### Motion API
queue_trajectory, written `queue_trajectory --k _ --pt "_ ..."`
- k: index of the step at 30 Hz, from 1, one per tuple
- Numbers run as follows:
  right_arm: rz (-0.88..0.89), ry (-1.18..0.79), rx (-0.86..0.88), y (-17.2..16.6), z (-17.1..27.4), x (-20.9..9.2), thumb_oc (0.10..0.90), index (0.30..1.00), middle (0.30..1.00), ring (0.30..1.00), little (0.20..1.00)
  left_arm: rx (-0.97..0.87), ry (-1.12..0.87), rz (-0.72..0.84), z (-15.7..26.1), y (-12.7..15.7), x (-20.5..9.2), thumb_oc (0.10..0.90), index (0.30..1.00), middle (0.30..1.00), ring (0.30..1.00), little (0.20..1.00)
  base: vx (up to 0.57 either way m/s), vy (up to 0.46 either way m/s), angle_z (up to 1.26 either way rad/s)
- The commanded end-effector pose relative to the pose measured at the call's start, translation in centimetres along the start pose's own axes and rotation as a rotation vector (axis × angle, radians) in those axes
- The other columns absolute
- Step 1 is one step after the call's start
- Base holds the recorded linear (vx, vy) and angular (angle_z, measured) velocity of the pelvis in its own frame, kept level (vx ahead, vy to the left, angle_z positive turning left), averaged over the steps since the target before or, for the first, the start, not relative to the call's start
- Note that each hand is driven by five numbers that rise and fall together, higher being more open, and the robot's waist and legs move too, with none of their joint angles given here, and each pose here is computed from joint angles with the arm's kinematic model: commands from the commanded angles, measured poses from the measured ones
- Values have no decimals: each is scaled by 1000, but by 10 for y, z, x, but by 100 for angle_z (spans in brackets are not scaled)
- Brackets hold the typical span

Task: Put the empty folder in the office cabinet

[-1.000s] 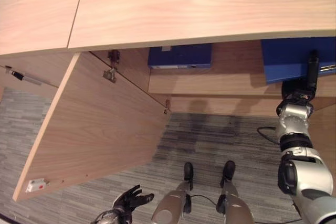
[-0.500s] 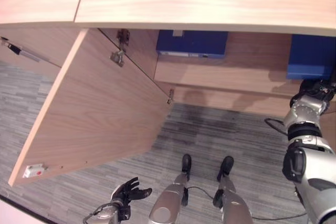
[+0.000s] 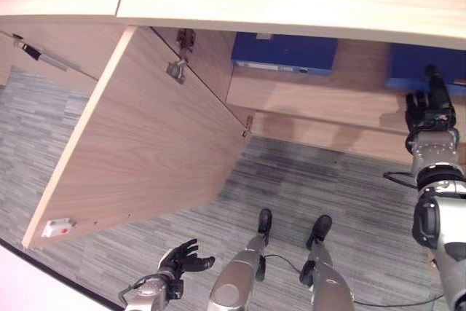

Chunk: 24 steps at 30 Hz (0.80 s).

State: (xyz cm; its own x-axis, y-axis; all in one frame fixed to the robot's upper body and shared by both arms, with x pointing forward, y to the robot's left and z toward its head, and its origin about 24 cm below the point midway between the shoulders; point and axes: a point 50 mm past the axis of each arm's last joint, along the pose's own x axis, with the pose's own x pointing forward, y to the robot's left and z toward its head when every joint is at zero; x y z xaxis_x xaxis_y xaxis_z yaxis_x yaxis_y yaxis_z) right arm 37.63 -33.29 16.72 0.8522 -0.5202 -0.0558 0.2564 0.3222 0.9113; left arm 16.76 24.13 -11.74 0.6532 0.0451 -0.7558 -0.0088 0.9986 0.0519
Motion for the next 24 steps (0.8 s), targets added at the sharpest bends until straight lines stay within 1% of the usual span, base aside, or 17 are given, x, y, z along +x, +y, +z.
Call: queue_trajectory --k 1,2,3,6,9,12,14,15,17,18,19,20,22,24 --pt "165 27 -497 32 25 4 800 900 900 900 900 109 83 62 -18 41 -16 800 900 900 900 900 -27 -37 2" --pt "158 78 -647 29 23 5 800 900 900 900 900 116 89 55 -18 41 -16 800 900 900 900 900 -39 -47 4" --pt "155 111 -738 28 20 5 800 900 900 900 900 114 90 50 -19 42 -17 800 900 900 900 900 -25 -30 7" --pt "181 131 -724 32 16 4 800 900 900 900 900 105 87 41 -20 41 -17 800 900 900 900 900 -14 -25 6" --pt "164 155 -825 26 22 5 800 900 900 900 900 111 101 49 -21 45 -18 800 900 900 900 900 -17 -26 0" --pt "173 147 -873 29 26 5 800 900 900 900 900 107 100 57 -22 47 -19 800 900 900 900 900 -11 -3 0" --pt "161 126 -1018 32 39 5 800 900 900 900 900 106 98 62 -22 48 -20 800 900 900 900 900 -37 -5 0" --pt "162 126 -1020 33 39 5 800 900 900 900 900 105 97 61 -22 48 -19 800 900 900 900 900 0 0 0" --pt "100 154 -1303 26 52 5 800 900 900 900 900 113 96 67 -23 51 -21 800 900 900 900 900 -35 -6 0" --pt "30 233 -1697 14 62 4 800 900 900 900 900 131 86 68 -22 54 -23 800 900 900 900 900 -62 -17 0" --pt "37 251 -1784 13 62 4 800 900 900 900 900 142 84 67 -22 55 -23 800 900 900 900 900 -48 -17 0" --pt "37 252 -1785 14 62 4 800 900 900 900 900 142 84 66 -22 54 -23 800 900 900 900 900 0 0 0" --pt "41 261 -1849 11 63 3 800 900 900 900 900 151 84 67 -22 55 -24 800 900 900 900 900 0 0 0" --pt "46 269 -1974 9 62 3 800 900 900 900 900 152 52 51 -17 51 -22 800 900 900 900 900 0 0 0"
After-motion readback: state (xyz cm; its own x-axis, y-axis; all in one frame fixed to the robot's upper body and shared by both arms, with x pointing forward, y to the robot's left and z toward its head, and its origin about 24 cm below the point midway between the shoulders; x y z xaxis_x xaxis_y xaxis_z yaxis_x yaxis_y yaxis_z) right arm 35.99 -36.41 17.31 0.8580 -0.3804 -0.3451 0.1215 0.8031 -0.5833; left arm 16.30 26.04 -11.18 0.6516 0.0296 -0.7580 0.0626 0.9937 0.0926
